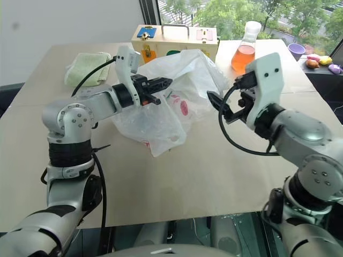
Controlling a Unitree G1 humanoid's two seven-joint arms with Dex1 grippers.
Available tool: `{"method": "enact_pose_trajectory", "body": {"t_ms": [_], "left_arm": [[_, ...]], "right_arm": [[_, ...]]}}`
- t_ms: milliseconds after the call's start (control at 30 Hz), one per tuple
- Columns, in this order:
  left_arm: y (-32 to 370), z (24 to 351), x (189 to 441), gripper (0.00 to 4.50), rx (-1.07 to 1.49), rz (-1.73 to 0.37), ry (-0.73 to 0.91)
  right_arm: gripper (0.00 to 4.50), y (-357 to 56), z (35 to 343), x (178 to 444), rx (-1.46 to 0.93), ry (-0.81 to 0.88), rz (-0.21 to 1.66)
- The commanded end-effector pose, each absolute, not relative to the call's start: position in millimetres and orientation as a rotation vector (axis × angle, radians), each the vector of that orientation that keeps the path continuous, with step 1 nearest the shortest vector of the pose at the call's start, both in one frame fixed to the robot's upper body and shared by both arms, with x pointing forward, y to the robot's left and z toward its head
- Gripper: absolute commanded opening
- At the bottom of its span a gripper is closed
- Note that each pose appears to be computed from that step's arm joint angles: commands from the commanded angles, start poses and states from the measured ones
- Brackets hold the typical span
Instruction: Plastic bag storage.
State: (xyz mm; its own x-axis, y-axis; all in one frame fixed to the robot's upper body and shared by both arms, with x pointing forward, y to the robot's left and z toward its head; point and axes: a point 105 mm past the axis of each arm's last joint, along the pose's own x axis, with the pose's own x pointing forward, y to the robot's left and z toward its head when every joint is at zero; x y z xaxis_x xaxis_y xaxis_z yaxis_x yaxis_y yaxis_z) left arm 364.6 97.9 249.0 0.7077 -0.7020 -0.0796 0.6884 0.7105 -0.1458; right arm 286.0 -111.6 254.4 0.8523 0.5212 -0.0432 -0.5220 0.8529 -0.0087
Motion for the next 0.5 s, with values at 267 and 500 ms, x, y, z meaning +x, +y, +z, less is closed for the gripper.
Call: {"method": "enact_pose_trajectory", "body": {"t_ms": [267, 500], "left_arm": [[121, 278, 329, 0.0, -0.145, -0.938, 0.051], [162, 296, 266, 2.49, -0.371, -1.249, 0.121]], "right_arm": [[0.25, -123, 258, 295, -0.019, 0.044, 0.49], [0.0, -123, 248, 302, -0.004, 0.081, 0.511]]}}
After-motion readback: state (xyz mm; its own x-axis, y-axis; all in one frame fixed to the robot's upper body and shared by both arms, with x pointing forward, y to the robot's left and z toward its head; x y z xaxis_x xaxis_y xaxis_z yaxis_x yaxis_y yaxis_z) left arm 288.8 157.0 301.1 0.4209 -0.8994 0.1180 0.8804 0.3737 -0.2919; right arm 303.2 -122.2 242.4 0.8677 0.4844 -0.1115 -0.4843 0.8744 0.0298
